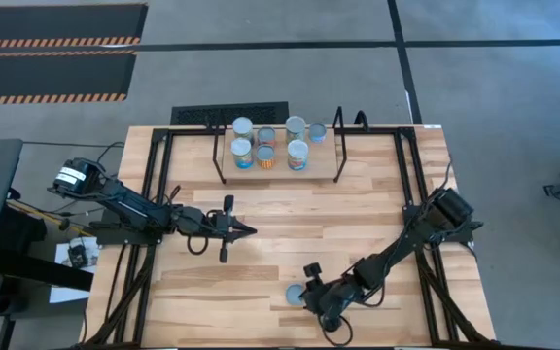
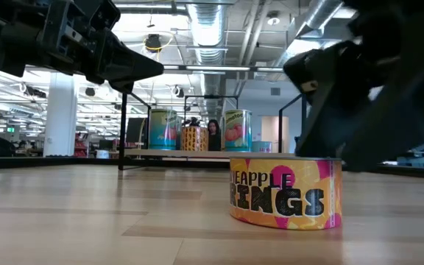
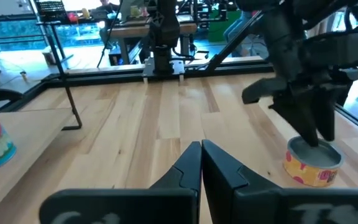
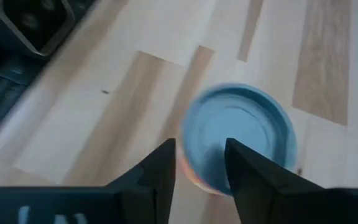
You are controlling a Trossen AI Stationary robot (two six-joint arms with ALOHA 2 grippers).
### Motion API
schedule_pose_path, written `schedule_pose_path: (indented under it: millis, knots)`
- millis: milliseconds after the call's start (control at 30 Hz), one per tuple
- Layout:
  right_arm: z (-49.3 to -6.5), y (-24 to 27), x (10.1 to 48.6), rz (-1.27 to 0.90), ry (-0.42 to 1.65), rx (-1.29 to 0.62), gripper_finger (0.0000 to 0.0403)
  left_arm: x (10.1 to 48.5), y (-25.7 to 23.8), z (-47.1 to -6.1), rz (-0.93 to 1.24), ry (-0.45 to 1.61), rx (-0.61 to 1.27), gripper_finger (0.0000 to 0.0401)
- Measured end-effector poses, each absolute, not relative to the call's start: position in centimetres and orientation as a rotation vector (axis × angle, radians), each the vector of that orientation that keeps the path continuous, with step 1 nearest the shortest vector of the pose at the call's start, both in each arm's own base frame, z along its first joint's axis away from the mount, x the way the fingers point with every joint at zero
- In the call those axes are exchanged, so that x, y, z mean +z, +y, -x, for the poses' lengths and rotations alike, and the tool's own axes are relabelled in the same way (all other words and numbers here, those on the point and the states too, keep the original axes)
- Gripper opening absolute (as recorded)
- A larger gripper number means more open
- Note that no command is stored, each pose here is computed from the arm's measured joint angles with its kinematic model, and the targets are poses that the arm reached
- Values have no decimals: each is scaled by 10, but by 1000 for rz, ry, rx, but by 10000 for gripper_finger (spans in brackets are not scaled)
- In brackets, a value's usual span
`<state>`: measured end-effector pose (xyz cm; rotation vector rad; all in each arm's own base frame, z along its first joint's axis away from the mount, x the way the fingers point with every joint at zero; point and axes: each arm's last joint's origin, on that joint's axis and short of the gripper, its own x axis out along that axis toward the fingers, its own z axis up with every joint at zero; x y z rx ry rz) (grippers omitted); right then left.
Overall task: Pick and place cans onto a shelf
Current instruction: Put the canned pineapple rings on the shelf
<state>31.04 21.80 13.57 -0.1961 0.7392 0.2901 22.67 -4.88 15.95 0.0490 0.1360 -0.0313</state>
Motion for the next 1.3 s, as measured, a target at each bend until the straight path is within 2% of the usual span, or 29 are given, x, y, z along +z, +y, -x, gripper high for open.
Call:
schedule_pose_path:
  millis: [167,433,600,667,767,1033,1300]
  knots:
    - [-314,209,131,212,777,265,125,159,-49,-227,-50,143,-28,2]
    - [-318,199,131,212,801,235,13,157,-47,-227,-36,157,15,2]
    - [-318,196,146,192,788,226,24,157,-47,-227,-31,157,19,2]
    - [-317,191,166,167,765,207,22,157,-47,-227,-28,157,16,2]
    - [-314,173,196,136,760,79,11,156,-48,-227,-24,166,14,2]
    - [-318,73,228,-26,817,-323,12,151,-48,-229,-11,180,16,2]
    - [-324,-21,226,12,919,-402,12,151,-48,-230,-9,176,16,2]
